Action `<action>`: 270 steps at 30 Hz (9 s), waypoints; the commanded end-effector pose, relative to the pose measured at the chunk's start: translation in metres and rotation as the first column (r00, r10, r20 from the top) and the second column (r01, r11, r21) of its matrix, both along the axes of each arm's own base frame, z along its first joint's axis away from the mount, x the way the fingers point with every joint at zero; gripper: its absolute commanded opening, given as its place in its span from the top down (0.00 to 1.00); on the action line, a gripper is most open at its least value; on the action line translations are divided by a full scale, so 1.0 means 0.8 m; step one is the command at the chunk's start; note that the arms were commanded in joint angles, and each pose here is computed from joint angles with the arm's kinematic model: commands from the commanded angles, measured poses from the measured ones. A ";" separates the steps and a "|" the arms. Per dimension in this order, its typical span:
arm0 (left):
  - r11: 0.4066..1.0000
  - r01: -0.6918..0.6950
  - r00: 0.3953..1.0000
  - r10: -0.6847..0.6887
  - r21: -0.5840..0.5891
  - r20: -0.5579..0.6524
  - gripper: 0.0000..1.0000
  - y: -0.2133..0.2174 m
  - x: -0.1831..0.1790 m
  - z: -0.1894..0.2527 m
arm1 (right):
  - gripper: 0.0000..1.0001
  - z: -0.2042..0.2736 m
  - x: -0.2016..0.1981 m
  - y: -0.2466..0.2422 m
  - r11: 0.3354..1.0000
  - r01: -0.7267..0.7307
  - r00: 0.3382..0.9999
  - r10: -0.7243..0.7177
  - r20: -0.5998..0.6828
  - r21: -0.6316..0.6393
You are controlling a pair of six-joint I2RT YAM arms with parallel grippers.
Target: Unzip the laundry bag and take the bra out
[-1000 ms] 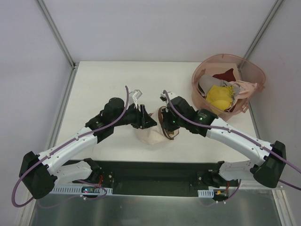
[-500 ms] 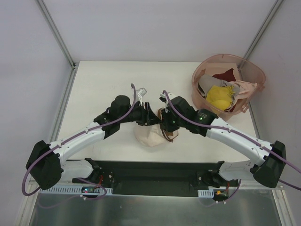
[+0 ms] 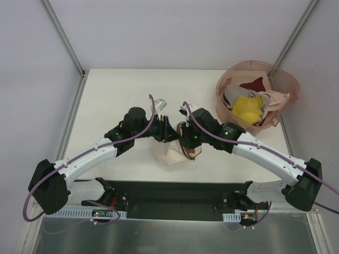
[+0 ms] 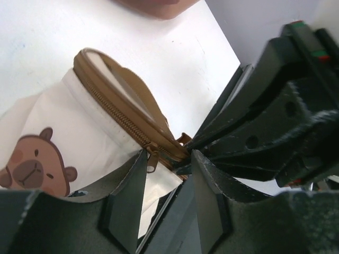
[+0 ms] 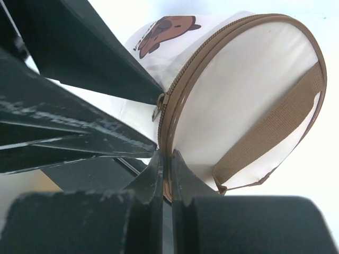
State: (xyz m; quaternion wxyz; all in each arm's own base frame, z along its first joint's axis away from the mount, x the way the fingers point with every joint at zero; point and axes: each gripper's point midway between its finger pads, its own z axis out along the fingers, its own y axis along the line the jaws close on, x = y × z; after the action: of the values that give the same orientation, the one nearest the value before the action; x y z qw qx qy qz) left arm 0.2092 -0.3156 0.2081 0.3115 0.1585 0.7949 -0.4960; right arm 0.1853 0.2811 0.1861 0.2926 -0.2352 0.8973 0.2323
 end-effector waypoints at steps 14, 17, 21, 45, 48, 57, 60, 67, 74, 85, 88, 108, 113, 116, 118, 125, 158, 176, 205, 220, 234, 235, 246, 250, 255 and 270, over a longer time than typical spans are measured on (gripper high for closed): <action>0.984 0.150 0.954 -0.169 0.094 0.248 0.68 0.011 -0.019 0.004 | 0.99 0.026 -0.001 0.014 0.996 -0.039 0.999 0.038 0.008 0.085; 0.985 0.133 0.955 -0.156 0.107 0.254 0.67 0.017 -0.019 -0.001 | 0.99 0.024 -0.001 0.013 0.996 -0.037 0.999 0.036 0.006 0.085; 0.984 0.148 0.952 -0.170 0.103 0.253 0.66 0.018 -0.024 -0.002 | 0.99 0.023 -0.001 0.013 0.996 -0.037 0.999 0.037 0.002 0.084; 0.989 0.113 0.955 -0.136 0.099 0.265 0.75 0.001 -0.003 0.010 | 0.99 0.025 -0.003 0.015 0.995 -0.040 0.999 0.041 -0.005 0.095; 0.990 0.114 0.956 -0.134 0.087 0.261 0.78 -0.001 -0.004 0.013 | 0.99 0.023 -0.004 0.015 0.995 -0.042 0.999 0.043 -0.009 0.094; 0.994 0.082 0.953 -0.099 0.069 0.287 0.97 0.002 0.000 0.026 | 0.99 0.019 -0.004 0.015 0.995 -0.042 0.999 0.043 -0.012 0.093; 0.994 0.082 0.953 -0.097 0.067 0.286 1.00 0.002 0.001 0.028 | 0.99 0.018 -0.004 0.015 0.995 -0.043 0.999 0.044 -0.015 0.095; 0.995 0.065 0.955 -0.085 0.082 0.283 1.00 0.006 0.002 0.023 | 0.99 0.018 -0.005 0.013 0.995 -0.044 0.999 0.045 -0.011 0.090; 0.994 -0.037 0.951 0.003 0.105 0.308 1.00 0.024 0.014 0.024 | 0.99 0.017 -0.007 0.014 0.995 -0.050 0.999 0.051 -0.014 0.091; 0.995 0.034 0.967 -0.056 0.088 0.250 0.98 0.009 0.004 0.023 | 0.99 0.017 -0.006 0.014 0.995 -0.048 0.999 0.049 -0.016 0.091; 0.995 0.061 0.968 -0.078 0.078 0.238 0.89 0.005 0.000 0.026 | 0.99 0.015 -0.006 0.015 0.995 -0.049 0.999 0.051 -0.019 0.089; 0.994 0.072 0.970 -0.090 0.086 0.226 1.00 0.002 0.000 0.020 | 0.99 0.014 -0.006 0.016 0.995 -0.050 0.998 0.052 -0.024 0.083; 0.995 0.018 0.966 -0.043 0.102 0.255 1.00 0.012 0.007 0.023 | 0.99 0.012 -0.006 0.015 0.995 -0.051 0.998 0.054 -0.027 0.082; 0.992 -0.048 0.961 0.015 0.116 0.275 1.00 0.023 0.016 0.025 | 0.99 0.010 -0.006 0.014 0.996 -0.051 0.998 0.054 -0.027 0.078; 0.987 -0.093 0.958 0.053 0.128 0.282 1.00 0.030 0.021 0.024 | 0.99 0.009 -0.007 0.013 0.996 -0.050 0.998 0.052 -0.027 0.076; 0.965 -0.235 0.924 0.184 0.118 0.335 1.00 0.057 0.036 0.036 | 0.99 0.007 -0.009 0.011 0.996 -0.052 0.998 0.054 -0.028 0.075; 0.972 0.185 0.948 -0.215 0.145 0.233 0.57 0.002 -0.018 0.005 | 0.99 0.006 -0.008 0.011 0.997 -0.052 0.998 0.054 -0.031 0.064; 0.982 0.136 0.954 -0.165 0.127 0.249 0.56 -0.004 -0.001 0.011 | 0.99 0.006 -0.011 0.013 0.996 -0.055 0.997 0.058 -0.042 0.072; 0.984 0.105 0.951 -0.141 0.144 0.274 0.53 0.002 0.004 0.004 | 0.99 0.005 -0.012 0.014 0.995 -0.062 0.997 0.066 -0.046 0.076; 0.988 0.066 0.950 -0.104 0.136 0.294 0.91 0.009 0.007 0.008 | 0.99 0.005 -0.012 0.015 0.995 -0.061 0.997 0.065 -0.047 0.078; 0.989 -0.009 0.948 -0.037 0.144 0.315 1.00 0.025 0.011 0.005 | 0.99 0.005 -0.013 0.017 0.994 -0.069 0.996 0.073 -0.050 0.081; 0.989 -0.031 0.947 -0.017 0.144 0.321 1.00 0.028 0.013 0.007 | 0.99 0.005 -0.014 0.017 0.994 -0.069 0.996 0.073 -0.050 0.081; 0.968 -0.194 0.917 0.121 0.160 0.379 1.00 0.057 0.034 0.017 | 0.99 0.015 -0.022 0.022 0.989 -0.107 0.993 0.112 -0.043 0.102; 0.980 -0.133 0.919 0.065 0.151 0.389 1.00 0.053 0.021 0.024 | 0.99 0.018 -0.022 0.021 0.989 -0.109 0.993 0.113 -0.037 0.099; 0.986 0.021 0.907 -0.089 0.167 0.411 0.94 0.049 -0.014 0.032 | 0.99 0.018 -0.022 0.019 0.990 -0.111 0.993 0.115 -0.034 0.089; 0.931 0.315 0.909 -0.352 0.183 0.224 0.28 0.022 -0.044 0.021 | 0.99 0.019 -0.023 0.016 0.991 -0.106 0.993 0.109 -0.031 0.086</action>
State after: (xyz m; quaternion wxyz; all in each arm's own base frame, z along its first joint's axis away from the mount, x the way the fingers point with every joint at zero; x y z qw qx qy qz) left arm 0.1797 -0.2928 0.2093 0.3214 0.3526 0.7657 -0.4314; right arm 0.1675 0.2917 0.1810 0.2539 -0.2602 0.8903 0.2742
